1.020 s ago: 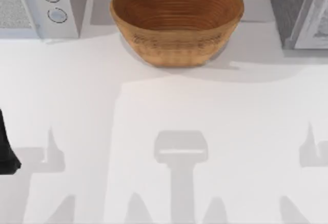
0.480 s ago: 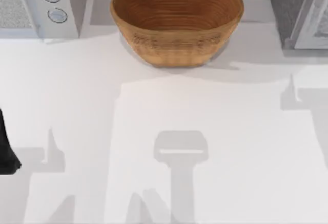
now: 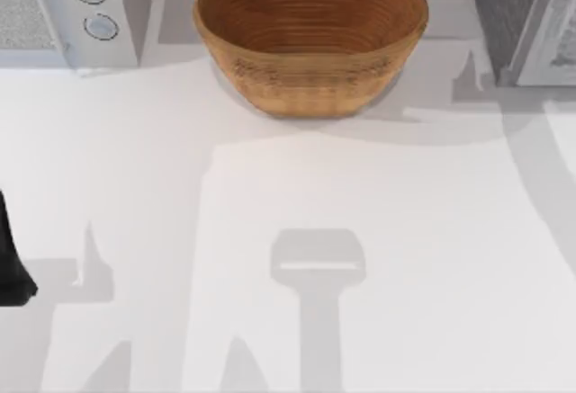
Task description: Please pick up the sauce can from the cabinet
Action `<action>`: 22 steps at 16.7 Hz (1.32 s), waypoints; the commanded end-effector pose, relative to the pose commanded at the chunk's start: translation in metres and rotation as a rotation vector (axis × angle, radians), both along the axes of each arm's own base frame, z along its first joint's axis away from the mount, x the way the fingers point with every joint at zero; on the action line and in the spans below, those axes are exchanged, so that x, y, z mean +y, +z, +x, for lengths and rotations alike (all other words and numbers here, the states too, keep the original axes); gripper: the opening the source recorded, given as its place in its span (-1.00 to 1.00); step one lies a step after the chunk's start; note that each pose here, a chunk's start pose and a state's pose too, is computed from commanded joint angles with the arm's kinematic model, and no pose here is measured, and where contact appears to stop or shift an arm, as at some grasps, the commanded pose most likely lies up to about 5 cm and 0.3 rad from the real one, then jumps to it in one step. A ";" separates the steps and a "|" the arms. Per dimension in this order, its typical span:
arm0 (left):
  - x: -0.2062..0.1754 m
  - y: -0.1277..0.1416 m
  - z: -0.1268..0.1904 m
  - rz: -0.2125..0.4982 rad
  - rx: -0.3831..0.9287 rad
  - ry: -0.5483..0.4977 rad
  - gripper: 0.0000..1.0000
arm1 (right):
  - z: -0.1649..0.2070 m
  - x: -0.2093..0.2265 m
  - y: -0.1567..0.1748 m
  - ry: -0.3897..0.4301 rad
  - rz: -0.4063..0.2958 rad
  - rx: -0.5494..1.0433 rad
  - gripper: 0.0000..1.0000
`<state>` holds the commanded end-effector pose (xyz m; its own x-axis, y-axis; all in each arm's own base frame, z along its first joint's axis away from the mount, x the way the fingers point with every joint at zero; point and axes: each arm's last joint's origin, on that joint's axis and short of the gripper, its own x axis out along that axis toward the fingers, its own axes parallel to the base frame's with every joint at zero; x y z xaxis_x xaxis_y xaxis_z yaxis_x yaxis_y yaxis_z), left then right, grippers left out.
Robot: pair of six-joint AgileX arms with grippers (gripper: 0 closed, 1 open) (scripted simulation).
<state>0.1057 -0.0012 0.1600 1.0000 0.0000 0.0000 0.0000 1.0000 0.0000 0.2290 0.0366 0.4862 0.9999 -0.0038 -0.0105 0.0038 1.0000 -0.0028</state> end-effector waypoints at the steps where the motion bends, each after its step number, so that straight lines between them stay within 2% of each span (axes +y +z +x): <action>1: 0.000 0.000 0.000 0.000 0.000 0.000 1.00 | 0.007 0.003 0.008 0.001 0.001 -0.005 1.00; 5: 0.000 0.000 0.000 0.000 0.000 0.000 1.00 | 0.026 0.010 0.023 0.004 0.003 -0.010 1.00; 12: 0.000 0.000 0.000 0.000 0.000 0.000 1.00 | 0.029 0.012 0.026 -0.007 0.006 -0.023 1.00; 15: 0.000 0.000 0.000 0.000 0.000 0.000 1.00 | 0.049 0.032 0.033 -0.020 0.014 -0.037 1.00; 18: 0.000 0.000 0.000 0.000 0.000 0.000 1.00 | 0.079 0.068 0.025 -0.012 0.008 -0.009 1.00; 22: 0.000 0.000 0.000 0.000 0.000 0.000 1.00 | 0.087 0.086 0.023 -0.006 0.007 -0.007 1.00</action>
